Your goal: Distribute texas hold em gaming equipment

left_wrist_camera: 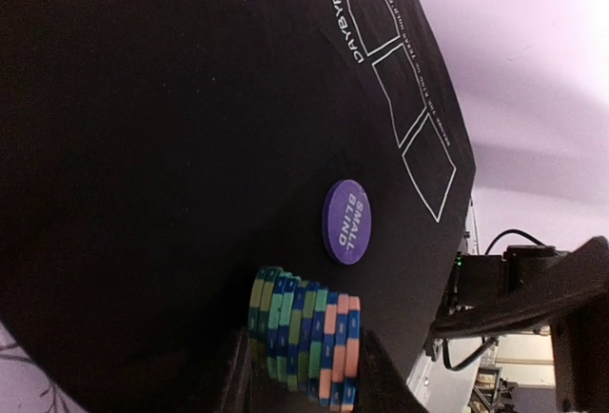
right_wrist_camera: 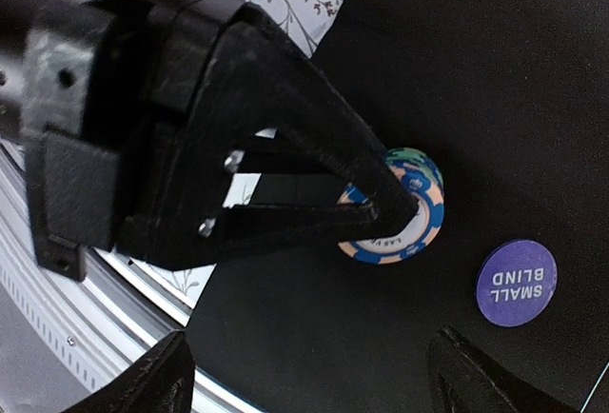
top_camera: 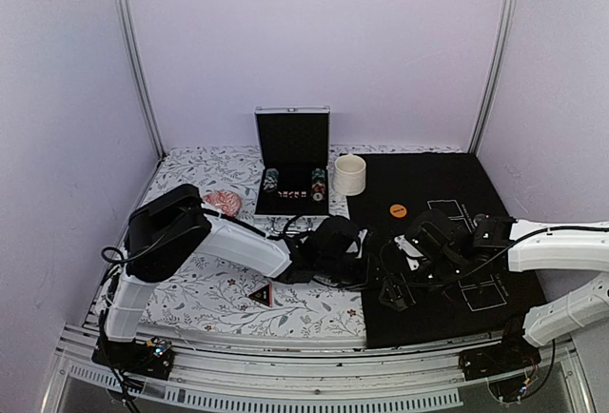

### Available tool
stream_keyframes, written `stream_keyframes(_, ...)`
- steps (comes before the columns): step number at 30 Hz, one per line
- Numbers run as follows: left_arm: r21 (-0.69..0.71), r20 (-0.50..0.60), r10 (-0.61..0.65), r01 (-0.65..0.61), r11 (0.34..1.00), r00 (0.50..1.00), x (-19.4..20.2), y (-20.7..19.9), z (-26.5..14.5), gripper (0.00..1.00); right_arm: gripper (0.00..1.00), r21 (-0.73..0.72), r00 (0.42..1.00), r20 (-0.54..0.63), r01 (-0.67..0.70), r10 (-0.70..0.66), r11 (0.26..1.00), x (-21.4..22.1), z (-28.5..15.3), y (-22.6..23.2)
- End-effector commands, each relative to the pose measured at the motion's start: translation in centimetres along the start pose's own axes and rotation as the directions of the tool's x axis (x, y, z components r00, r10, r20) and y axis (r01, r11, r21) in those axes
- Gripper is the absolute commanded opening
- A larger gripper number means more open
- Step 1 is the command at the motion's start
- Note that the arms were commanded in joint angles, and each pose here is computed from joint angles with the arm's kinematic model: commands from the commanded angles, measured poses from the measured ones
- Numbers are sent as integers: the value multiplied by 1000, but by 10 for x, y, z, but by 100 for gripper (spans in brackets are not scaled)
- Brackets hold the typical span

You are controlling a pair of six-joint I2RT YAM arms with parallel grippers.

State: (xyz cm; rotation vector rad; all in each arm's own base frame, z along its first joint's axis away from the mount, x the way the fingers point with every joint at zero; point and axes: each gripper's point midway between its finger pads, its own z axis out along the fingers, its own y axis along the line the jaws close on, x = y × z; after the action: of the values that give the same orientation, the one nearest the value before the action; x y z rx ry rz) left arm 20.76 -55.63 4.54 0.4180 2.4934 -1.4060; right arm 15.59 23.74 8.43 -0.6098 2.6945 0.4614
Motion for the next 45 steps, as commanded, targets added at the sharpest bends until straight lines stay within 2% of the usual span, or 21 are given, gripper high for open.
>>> stream_keyframes(1,4,-24,-20,20,1000,999,14,5,4,0,82,20,999,6,51,-51,999,-10,17,-10)
stream_keyframes(5,-14,-40,-45,44,999,998,21,17,6,0,71,49,998,-18,65,-64,997,-14,29,-22)
stream_keyframes(8,-19,-40,-59,58,998,997,22,21,7,0,68,66,997,-14,74,-73,995,-20,33,-27)
stream_keyframes(12,-24,-49,-69,67,997,996,23,25,8,2,67,48,996,2,93,-93,995,-32,38,-26)
stream_keyframes(18,-44,-43,-78,76,996,996,25,33,4,5,69,48,999,-11,50,-49,998,-32,50,-35)
stream_keyframes(24,-36,-65,-81,79,996,995,30,37,7,6,64,48,998,-19,59,-58,997,-37,59,-33)
stream_keyframes(27,-31,-60,-87,85,996,994,30,37,6,6,62,7,996,0,92,-92,996,-43,62,-25)
stream_keyframes(31,-24,-65,-91,90,996,994,31,38,8,6,61,30,994,21,103,-104,994,-46,63,-29)
stream_keyframes(37,-14,-70,-96,95,995,993,31,37,10,6,61,-6,984,101,146,-145,989,-61,62,-19)
stream_keyframes(45,-6,-72,-94,94,996,993,31,36,10,6,51,39,972,178,151,-156,988,-75,59,-25)
